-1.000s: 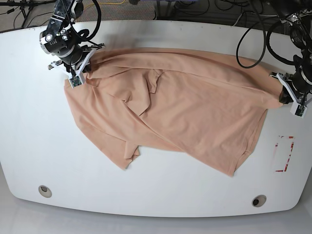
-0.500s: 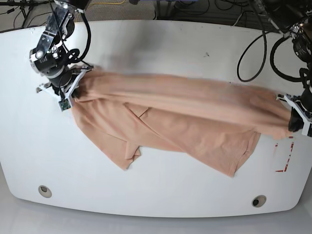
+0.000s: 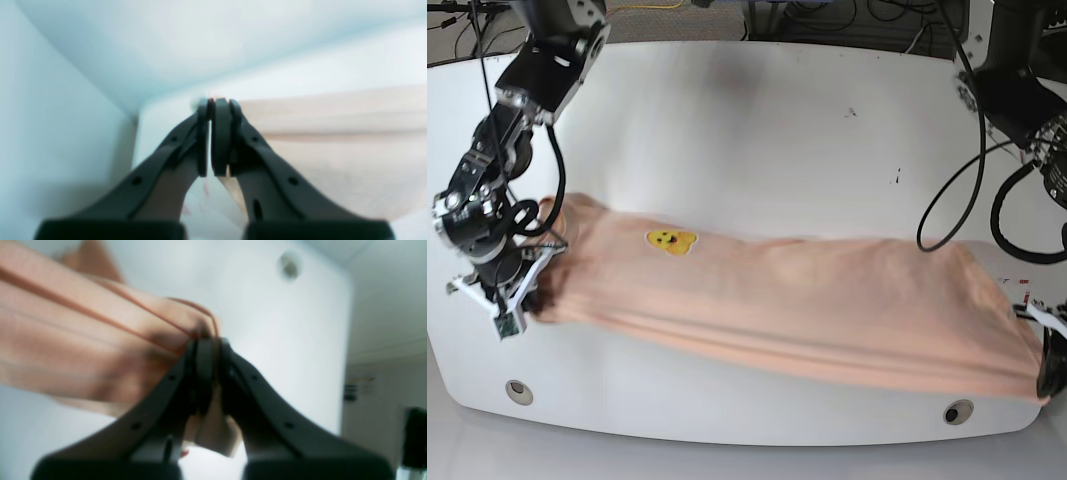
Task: Fold the T-shirt properly
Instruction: 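Lift the shirt high with both grippers, stretching it between them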
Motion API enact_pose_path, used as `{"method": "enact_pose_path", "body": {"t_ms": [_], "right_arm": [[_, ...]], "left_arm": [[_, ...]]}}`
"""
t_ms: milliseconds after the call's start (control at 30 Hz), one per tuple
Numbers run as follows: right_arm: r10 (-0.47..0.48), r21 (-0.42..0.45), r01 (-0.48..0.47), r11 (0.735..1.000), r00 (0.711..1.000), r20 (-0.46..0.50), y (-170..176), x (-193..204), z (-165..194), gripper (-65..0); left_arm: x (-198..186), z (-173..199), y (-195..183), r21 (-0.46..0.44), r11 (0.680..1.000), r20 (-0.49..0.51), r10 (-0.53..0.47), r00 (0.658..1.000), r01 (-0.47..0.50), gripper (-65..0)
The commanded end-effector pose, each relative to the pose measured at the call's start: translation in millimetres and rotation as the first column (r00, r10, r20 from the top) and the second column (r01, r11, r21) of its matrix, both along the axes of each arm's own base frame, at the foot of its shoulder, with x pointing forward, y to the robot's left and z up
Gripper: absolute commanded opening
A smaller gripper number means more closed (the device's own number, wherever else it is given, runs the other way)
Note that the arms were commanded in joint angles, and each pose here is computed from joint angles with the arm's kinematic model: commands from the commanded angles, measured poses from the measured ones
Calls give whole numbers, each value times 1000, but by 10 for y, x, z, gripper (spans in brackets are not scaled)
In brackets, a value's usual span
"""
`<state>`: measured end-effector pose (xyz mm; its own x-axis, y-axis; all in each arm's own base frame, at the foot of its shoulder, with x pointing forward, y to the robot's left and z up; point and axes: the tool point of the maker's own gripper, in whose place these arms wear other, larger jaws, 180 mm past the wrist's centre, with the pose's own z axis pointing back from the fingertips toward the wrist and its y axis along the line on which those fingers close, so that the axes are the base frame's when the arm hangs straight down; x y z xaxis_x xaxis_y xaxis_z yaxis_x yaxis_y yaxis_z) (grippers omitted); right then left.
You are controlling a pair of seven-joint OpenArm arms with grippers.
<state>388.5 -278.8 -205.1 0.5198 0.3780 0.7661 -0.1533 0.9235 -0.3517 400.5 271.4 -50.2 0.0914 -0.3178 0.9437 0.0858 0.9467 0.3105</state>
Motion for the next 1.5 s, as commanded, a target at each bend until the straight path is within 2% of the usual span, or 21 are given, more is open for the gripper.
{"method": "enact_pose_path", "body": {"t_ms": [0, 200, 400, 533, 700, 867, 1033, 1233, 1400, 1467], "right_arm": [[-1, -64, 7, 998, 995, 97, -126, 253, 531, -650], [67, -154, -32, 988, 970, 232, -35, 619, 1389, -650], [127, -216, -48, 975, 920, 371, 110, 863, 2401, -650], [165, -265, -50, 963, 886, 433, 212, 906, 2974, -650], [196, -310, -48, 950, 862, 468, 320, 876, 3293, -650], [176, -330, -18, 944, 872, 458, 211, 817, 3261, -650], [165, -351, -11, 936, 897, 410, 165, 755, 2897, -650], [140, -349, -16, 937, 933, 331, 78, 582, 2203, -650], [134, -348, -49, 936, 966, 223, 90, 317, 1463, -650], [138, -319, -77, 945, 975, 174, 168, 218, 1133, -650]], "left_arm": [[43, 585, 31, 56, 997, 139, 40, 990, -48, -650], [112, 1349, -39, 71, 996, 286, 28, 958, -51, -650], [170, 2122, -119, 61, 998, 395, -17, 918, -7, -650], [242, 2461, -112, 29, 999, 417, -39, 908, 30, -650], [285, 2603, -66, 1, 999, 418, -42, 907, 46, -650], [343, 2538, -181, 16, 996, 397, -83, 914, 84, -650], [444, 2159, -279, 29, 992, 331, -125, 935, 122, -650], [468, 1571, -353, 57, 990, 241, -141, 960, 131, -650], [403, 935, -409, 74, 988, 141, -142, 980, 133, -650], [340, 676, -407, 68, 988, 102, -145, 984, 138, -650]]}}
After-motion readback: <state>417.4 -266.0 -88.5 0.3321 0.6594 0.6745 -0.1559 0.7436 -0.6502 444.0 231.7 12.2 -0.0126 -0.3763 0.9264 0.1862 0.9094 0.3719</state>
